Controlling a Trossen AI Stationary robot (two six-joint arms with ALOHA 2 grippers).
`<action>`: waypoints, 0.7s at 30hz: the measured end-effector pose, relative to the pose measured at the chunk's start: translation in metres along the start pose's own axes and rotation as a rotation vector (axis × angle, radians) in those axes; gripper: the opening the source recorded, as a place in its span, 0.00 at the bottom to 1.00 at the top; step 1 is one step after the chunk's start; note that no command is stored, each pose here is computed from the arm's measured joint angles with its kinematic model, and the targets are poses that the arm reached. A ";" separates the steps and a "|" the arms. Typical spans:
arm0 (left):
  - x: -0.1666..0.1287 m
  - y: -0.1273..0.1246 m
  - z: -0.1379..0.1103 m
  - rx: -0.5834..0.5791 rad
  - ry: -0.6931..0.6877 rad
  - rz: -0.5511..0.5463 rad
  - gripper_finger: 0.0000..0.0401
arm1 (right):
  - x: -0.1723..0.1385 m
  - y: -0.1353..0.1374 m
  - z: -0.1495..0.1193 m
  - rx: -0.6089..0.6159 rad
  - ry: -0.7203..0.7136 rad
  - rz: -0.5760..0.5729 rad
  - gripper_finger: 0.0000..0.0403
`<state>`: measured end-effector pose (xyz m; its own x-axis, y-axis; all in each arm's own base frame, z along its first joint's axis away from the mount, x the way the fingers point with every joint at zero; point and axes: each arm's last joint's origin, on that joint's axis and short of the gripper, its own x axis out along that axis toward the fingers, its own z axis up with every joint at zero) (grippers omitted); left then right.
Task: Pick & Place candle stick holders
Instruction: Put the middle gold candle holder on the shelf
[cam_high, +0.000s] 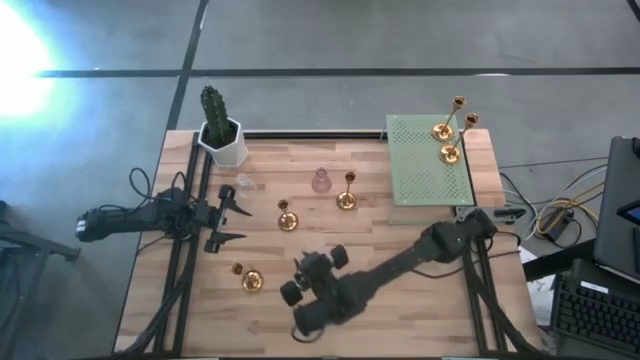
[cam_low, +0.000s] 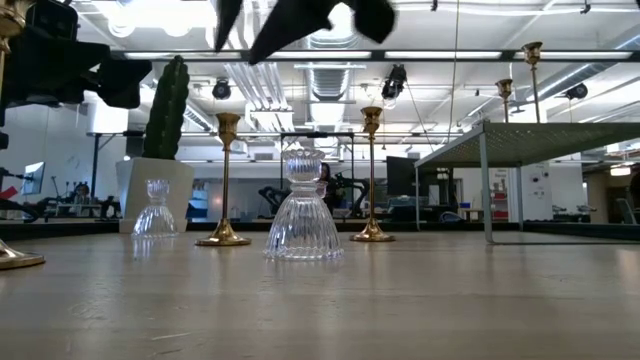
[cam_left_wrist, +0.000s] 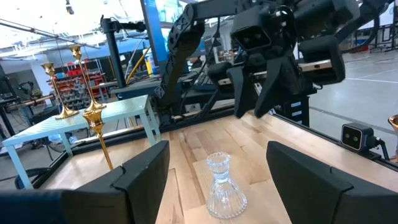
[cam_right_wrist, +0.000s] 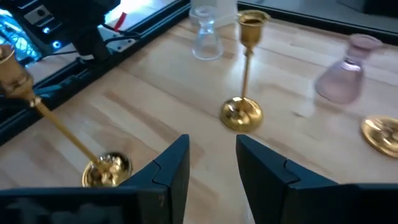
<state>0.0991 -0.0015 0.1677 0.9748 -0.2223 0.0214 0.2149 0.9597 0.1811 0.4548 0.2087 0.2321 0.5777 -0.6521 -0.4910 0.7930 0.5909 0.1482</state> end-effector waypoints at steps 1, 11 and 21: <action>0.000 0.000 0.000 0.000 0.000 -0.001 0.68 | 0.007 0.001 0.004 -0.006 0.006 0.009 0.33; 0.000 0.000 0.000 0.000 0.000 0.000 0.68 | 0.045 -0.001 0.025 -0.007 0.027 0.019 0.36; 0.000 0.000 0.000 0.000 0.000 0.000 0.68 | 0.045 -0.011 0.014 -0.081 -0.010 -0.056 0.31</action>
<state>0.0991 -0.0016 0.1677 0.9747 -0.2225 0.0214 0.2151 0.9596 0.1811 0.4751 0.1664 0.2204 0.5349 -0.6901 -0.4875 0.8064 0.5893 0.0506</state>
